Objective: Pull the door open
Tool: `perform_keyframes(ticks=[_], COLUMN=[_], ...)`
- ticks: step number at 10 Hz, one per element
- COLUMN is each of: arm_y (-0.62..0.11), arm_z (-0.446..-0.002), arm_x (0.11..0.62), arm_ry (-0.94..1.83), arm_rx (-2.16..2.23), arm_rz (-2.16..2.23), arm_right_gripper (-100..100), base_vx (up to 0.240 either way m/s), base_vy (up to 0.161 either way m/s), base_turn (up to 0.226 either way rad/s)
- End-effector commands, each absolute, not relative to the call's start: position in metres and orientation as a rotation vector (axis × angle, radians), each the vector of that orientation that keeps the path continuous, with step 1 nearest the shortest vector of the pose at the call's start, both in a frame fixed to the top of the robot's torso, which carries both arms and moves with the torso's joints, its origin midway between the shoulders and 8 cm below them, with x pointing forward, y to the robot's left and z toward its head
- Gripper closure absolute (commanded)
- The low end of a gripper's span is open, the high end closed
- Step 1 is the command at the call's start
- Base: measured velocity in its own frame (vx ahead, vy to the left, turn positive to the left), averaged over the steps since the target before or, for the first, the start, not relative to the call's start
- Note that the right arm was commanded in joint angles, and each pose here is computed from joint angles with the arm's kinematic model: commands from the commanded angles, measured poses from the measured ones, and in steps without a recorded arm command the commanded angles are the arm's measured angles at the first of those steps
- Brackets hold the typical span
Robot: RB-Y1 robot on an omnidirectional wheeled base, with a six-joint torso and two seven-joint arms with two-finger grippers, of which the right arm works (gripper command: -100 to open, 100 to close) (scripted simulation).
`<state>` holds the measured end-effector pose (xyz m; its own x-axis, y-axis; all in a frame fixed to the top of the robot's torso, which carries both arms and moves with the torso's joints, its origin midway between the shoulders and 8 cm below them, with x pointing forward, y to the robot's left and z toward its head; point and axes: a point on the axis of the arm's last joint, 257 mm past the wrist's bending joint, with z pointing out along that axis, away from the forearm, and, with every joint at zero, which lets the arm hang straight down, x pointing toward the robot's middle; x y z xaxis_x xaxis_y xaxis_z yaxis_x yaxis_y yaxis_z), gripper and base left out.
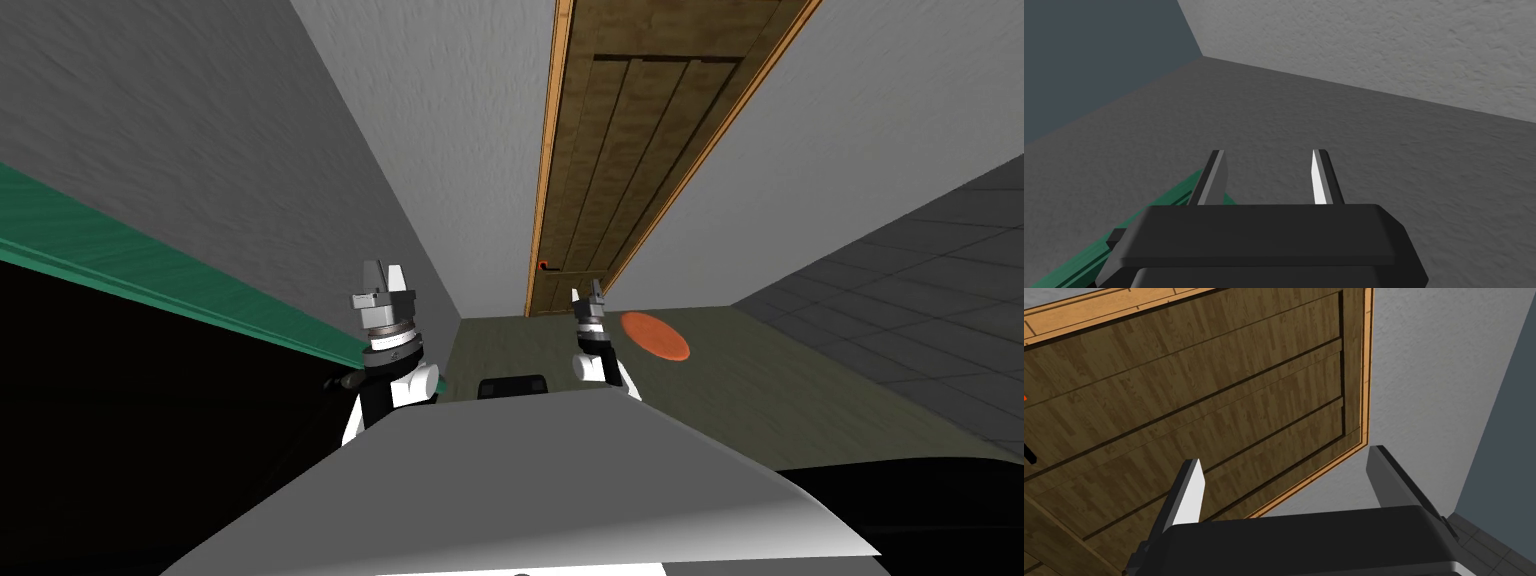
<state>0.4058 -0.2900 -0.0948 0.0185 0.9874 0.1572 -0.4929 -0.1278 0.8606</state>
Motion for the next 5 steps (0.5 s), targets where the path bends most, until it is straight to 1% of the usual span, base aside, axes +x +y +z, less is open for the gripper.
perform_keyframes(ticks=[1, 5], arm_y=[-0.294, -0.307], arm_z=[-0.111, -0.147], arm_x=[0.409, 0.416], arm_ry=[0.727, 0.767], arm_rx=[0.966, 1.003], arm_rz=[1.460, 1.431], arm_right_gripper=[-100, -100], base_vx=[0.094, 0.098], base_vy=[0.000, -0.001], base_turn=[0.059, 0.075])
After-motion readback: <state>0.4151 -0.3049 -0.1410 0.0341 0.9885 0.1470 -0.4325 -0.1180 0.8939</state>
